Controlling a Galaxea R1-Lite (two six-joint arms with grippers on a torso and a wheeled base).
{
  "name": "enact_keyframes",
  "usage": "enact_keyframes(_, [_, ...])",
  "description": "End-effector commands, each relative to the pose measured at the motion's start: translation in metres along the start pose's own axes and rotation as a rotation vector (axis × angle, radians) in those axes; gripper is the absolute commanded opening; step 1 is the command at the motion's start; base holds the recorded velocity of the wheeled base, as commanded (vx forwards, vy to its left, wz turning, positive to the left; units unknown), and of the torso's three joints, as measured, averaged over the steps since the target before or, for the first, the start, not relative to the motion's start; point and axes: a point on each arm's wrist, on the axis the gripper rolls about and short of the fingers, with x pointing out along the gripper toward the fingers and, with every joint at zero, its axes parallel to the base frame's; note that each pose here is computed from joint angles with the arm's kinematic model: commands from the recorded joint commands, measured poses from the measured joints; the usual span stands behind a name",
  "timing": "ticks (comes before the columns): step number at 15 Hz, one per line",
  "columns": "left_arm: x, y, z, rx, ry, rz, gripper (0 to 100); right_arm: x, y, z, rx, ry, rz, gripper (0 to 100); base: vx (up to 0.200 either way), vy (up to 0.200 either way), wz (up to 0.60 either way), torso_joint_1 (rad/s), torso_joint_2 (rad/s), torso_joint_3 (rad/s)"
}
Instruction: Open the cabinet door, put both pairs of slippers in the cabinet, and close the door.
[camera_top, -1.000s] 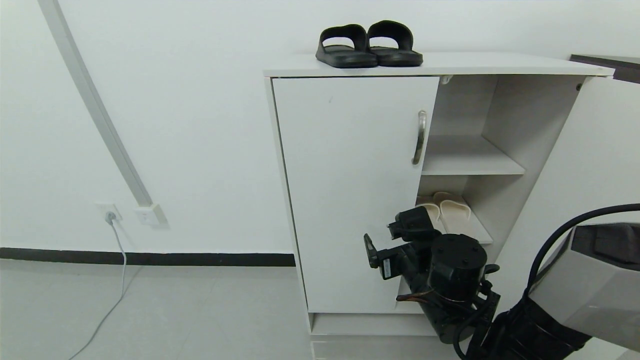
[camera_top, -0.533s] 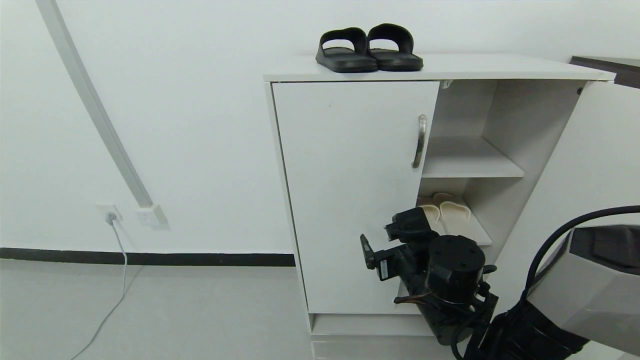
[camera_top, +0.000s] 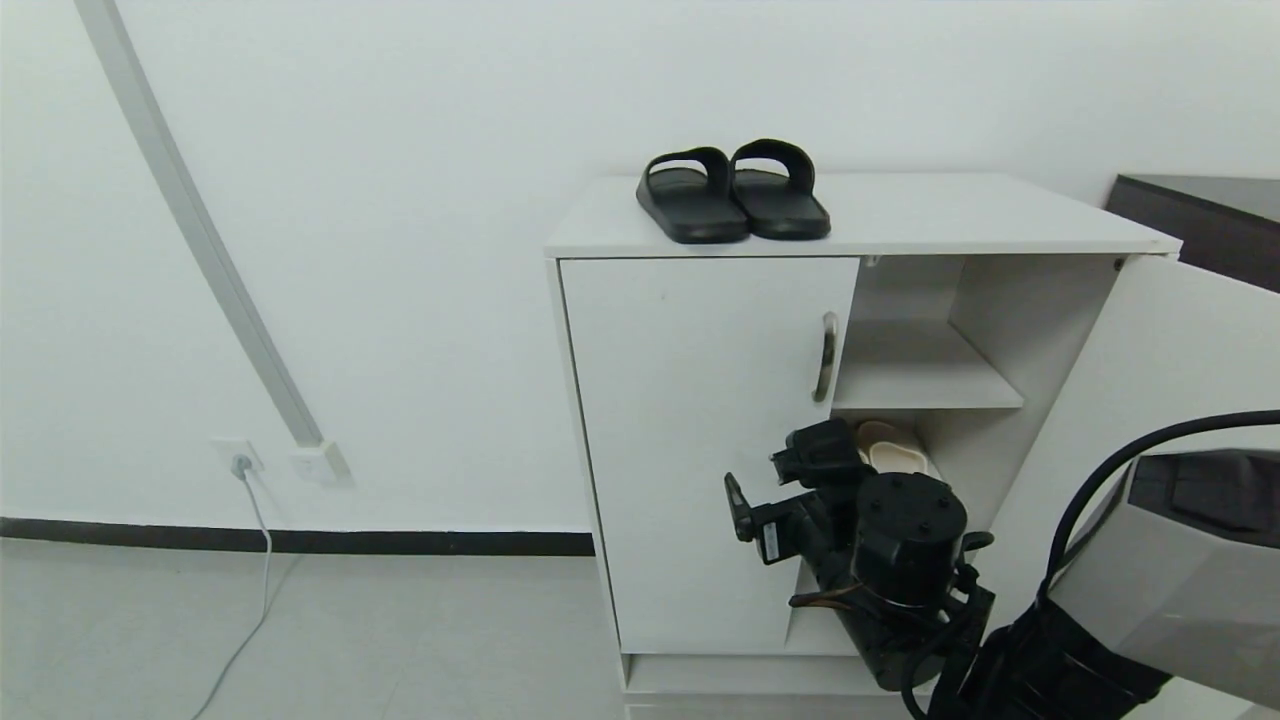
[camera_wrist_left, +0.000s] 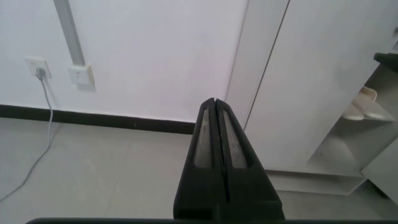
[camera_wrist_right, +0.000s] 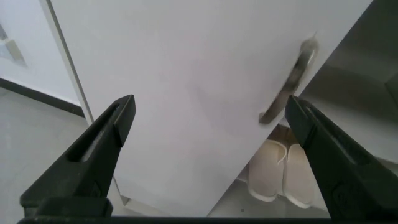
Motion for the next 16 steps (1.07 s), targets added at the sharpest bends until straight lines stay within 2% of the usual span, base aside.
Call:
enact_keyframes(1, [0.0000,0.0000,-0.0001,0.000,0.000,0.001,0,0.0000,0.0006,-0.0007,-0.002,0.002,0.003,100,0.000,0.000,0.00,0.124,-0.47,-0.344])
enact_keyframes(7, [0.0000,0.0000,-0.0001,0.000,0.000,0.001,0,0.0002,0.0023,-0.0036,-0.006,0.008,0.005,100,0.000,0.000,0.00,0.151,-0.47,-0.321])
enact_keyframes(16, [0.0001,0.0000,-0.0001,0.000,0.002,0.001,0,0.0011,0.0031,-0.0051,-0.008,0.011,0.006,100,0.000,0.000,0.00,0.203,-0.51,-0.314])
